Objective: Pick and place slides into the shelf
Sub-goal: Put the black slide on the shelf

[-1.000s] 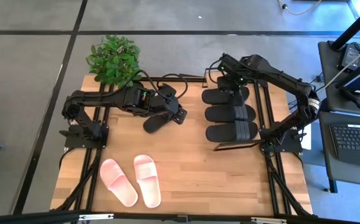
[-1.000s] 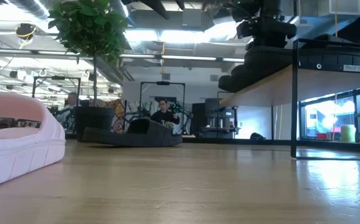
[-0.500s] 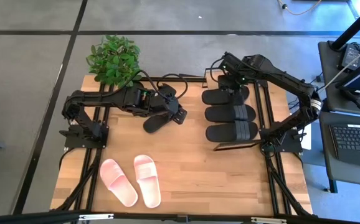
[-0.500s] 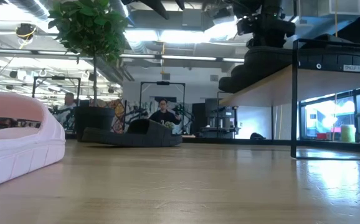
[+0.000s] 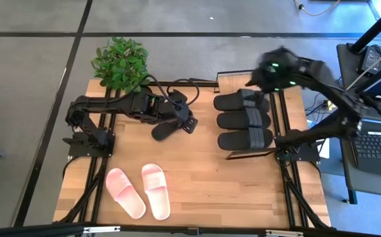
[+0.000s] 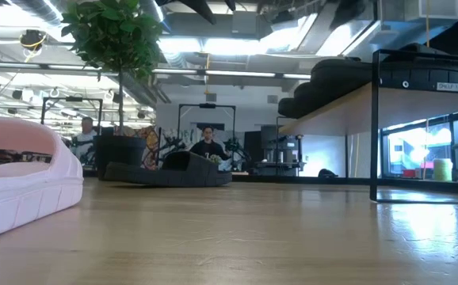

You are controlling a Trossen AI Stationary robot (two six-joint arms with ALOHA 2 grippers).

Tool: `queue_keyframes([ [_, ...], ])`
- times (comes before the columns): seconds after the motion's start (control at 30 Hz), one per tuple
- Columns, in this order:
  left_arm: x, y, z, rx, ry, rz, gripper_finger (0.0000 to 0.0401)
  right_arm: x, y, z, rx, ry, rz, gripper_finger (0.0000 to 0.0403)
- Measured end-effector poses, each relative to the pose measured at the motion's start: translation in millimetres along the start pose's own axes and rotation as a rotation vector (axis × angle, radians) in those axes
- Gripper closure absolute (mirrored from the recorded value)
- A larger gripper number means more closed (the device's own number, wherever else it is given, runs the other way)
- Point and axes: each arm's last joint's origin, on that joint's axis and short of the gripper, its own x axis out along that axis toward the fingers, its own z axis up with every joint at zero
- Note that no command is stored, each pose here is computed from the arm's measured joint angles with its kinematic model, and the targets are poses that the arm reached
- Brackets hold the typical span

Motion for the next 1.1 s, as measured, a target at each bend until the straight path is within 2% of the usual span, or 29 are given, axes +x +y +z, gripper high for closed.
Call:
queue_keyframes([
  [0.13,-1.1,-1.5,-1.6,0.057,0.001,-0.005,0.0203,-35.9,19.2,-10.4,0.027,-0.119,0.016,0.0128],
  [0.33,-4.3,-6.0,-6.2,0.259,0.002,-0.022,0.0203,-75.9,37.3,-30.3,0.060,-0.242,0.041,0.0128],
  [0.43,-7.1,-9.8,-10.3,0.255,0.005,-0.037,0.0203,-87.8,41.7,-38.1,0.069,-0.277,0.048,0.0128],
  [0.6,-13.9,-17.9,-19.9,0.110,0.017,-0.068,0.0203,-96.3,44.6,-45.2,0.063,-0.297,0.050,0.0128],
  [0.73,-19.0,-23.0,-27.5,-0.104,0.038,-0.082,0.0203,-97.4,45.0,-46.5,0.060,-0.297,0.049,0.0128],
  [0.8,-21.7,-22.3,-33.6,-0.212,0.063,-0.052,0.0203,-97.1,45.0,-46.6,0.057,-0.295,0.049,0.0128],
  [0.9,-19.5,-17.7,-49.9,-0.313,0.120,0.085,0.0203,-91.4,44.6,-47.3,0.058,-0.277,0.051,0.0128],
  [1.07,-9.6,-9.8,-79.9,-0.497,0.241,0.396,0.0203,-69.3,43.8,-52.4,0.043,-0.202,0.059,0.0128],
  [1.1,-4.5,-11.3,-82.9,-0.524,0.241,0.416,0.0203,-63.7,43.5,-53.0,0.045,-0.189,0.062,0.0128],
])
